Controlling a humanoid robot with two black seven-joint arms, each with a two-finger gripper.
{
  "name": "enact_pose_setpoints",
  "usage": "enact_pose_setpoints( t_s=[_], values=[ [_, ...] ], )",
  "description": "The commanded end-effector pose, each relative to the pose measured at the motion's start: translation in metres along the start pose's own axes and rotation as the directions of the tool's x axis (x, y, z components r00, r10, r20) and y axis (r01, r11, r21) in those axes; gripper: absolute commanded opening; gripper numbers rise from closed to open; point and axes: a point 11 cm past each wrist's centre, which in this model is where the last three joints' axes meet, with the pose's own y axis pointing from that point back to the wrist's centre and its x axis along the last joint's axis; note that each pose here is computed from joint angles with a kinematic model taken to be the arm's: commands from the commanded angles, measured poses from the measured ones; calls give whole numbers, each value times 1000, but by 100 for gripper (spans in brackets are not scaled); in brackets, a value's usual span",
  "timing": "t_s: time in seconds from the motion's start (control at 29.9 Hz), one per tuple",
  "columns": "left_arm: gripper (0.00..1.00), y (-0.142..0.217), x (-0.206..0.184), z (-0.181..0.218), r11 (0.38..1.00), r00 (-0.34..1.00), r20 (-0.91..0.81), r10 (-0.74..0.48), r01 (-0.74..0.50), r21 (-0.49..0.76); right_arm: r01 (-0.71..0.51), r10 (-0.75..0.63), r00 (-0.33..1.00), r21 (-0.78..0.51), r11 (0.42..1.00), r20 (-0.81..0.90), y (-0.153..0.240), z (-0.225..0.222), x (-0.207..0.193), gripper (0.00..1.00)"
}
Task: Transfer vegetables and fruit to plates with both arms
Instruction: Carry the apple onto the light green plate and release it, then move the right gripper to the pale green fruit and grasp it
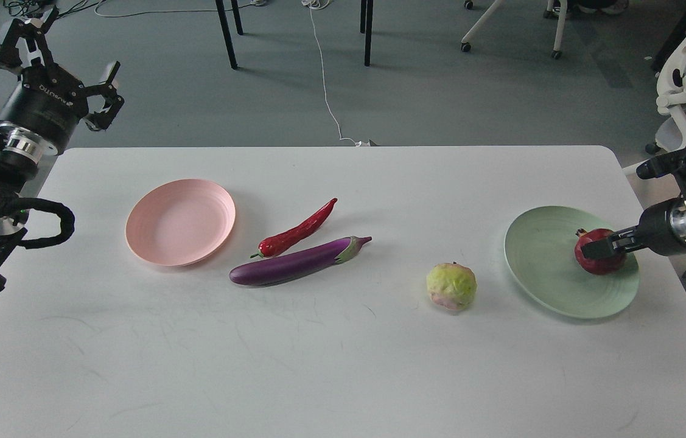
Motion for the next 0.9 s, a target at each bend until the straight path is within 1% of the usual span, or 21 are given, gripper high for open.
enact_pose_setpoints(
  t_s=[0.0, 0.07, 0.13, 0.23, 0.3, 0.43, 0.53, 0.6, 0.77, 0.87],
  values=[
    [98, 0, 1, 2, 1000, 1000, 3, 0, 0, -3, -15, 15, 1000, 30, 999, -13, 3, -12, 11, 96],
    [98, 1, 2, 3, 1000, 1000, 5, 1, -1, -4, -46, 49, 998, 72, 996, -39, 13, -32, 32, 96],
    [98, 2, 3, 6, 1000, 1000, 12, 4, -4, -6, -67, 78, 994, 132, 989, -80, 24, -61, 52, 96],
    [98, 2, 4, 7, 1000, 1000, 14, 4, -4, -5, -56, 90, 982, 199, 978, -167, 31, -104, 73, 95],
    [98, 2, 4, 7, 1000, 1000, 13, 5, -5, -6, -32, 82, 972, 222, 974, -220, 27, -127, 80, 95],
    [98, 2, 5, 9, 1000, 1000, 17, 6, -6, -8, 38, 44, 954, 265, 964, -297, 10, -164, 73, 94],
    [98, 5, 10, 16, 1000, 999, 33, 16, -15, -12, 98, 8, 941, 293, 951, -339, -9, -187, 59, 93],
    [98, 7, 12, 16, 1000, 999, 35, 20, -20, -10, 116, 6, 930, 311, 943, -367, -16, -202, 55, 92],
    [98, 11, 17, 21, 1000, 998, 48, 30, -29, -11, 169, -11, 906, 338, 926, -423, -33, -231, 44, 91],
    [98, 12, 19, 25, 999, 998, 56, 34, -33, -16, 187, -18, 898, 342, 921, -440, -43, -240, 37, 89]
  ],
)
